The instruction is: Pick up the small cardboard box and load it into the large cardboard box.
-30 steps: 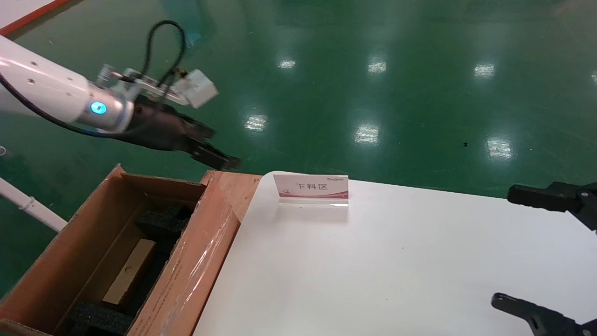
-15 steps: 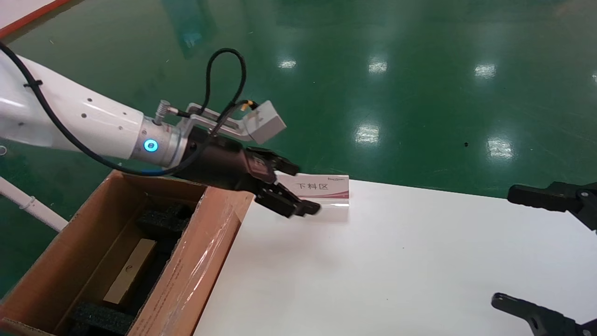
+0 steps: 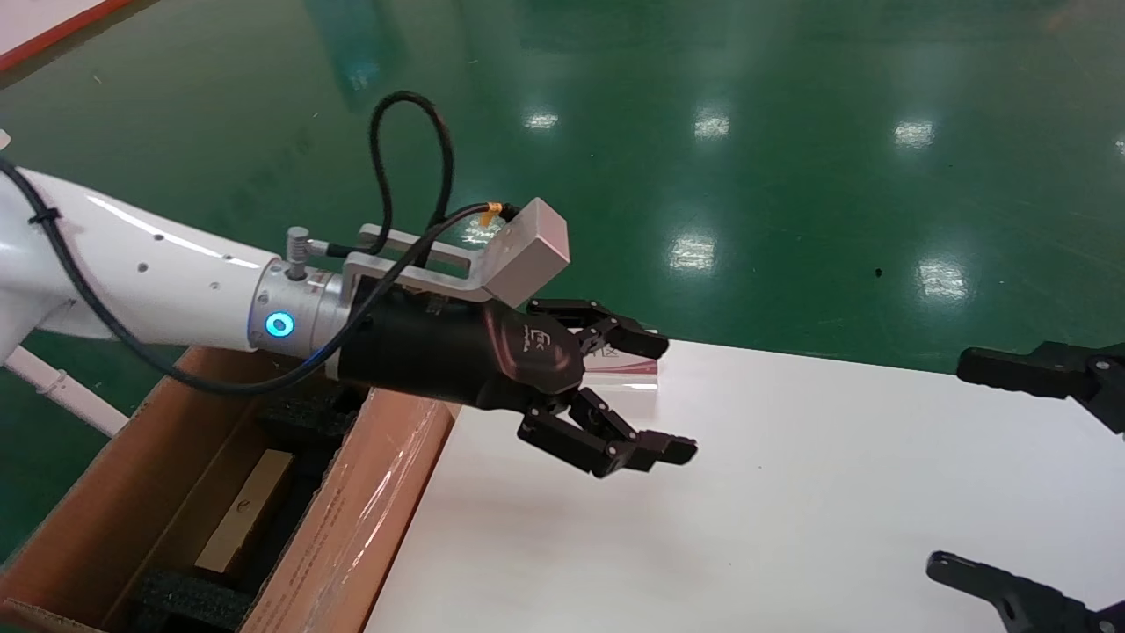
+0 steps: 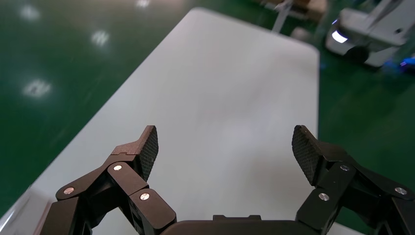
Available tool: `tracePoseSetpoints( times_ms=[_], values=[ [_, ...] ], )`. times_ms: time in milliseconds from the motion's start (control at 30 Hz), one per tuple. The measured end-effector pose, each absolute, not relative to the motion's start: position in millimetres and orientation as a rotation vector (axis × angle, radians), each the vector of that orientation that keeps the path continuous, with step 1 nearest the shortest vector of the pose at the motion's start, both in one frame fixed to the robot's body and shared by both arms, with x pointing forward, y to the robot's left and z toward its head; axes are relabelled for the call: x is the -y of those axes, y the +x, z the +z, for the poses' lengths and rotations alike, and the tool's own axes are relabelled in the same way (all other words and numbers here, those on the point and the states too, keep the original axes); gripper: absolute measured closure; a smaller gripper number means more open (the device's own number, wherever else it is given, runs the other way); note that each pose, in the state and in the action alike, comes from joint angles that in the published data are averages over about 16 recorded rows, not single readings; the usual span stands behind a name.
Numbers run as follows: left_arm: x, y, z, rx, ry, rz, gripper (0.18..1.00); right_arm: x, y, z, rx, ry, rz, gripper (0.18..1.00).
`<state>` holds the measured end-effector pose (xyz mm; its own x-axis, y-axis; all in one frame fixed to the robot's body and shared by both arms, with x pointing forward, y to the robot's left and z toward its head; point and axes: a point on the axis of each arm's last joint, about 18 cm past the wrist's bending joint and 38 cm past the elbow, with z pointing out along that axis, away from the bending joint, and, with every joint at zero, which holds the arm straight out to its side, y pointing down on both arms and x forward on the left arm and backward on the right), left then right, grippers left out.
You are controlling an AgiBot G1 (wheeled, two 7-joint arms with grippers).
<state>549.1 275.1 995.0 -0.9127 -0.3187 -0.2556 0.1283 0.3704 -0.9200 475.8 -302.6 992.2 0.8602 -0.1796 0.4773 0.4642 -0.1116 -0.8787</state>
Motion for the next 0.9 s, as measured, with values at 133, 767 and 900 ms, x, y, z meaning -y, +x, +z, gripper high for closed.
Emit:
tracePoseSetpoints(
  times_ms=[133, 767, 900],
  values=[
    [-274, 536, 995, -2.201, -0.068, -1.633, 0.184, 303, 476, 992, 0.229, -1.595, -0.553, 0.178],
    [-298, 479, 993, -1.943, 0.261, -1.796, 0.184, 302, 475, 992, 0.230, -1.595, -0.552, 0.178],
    [-300, 476, 992, -1.926, 0.277, -1.799, 0.184, 302, 475, 992, 0.230, -1.595, -0.552, 0.178]
  ],
)
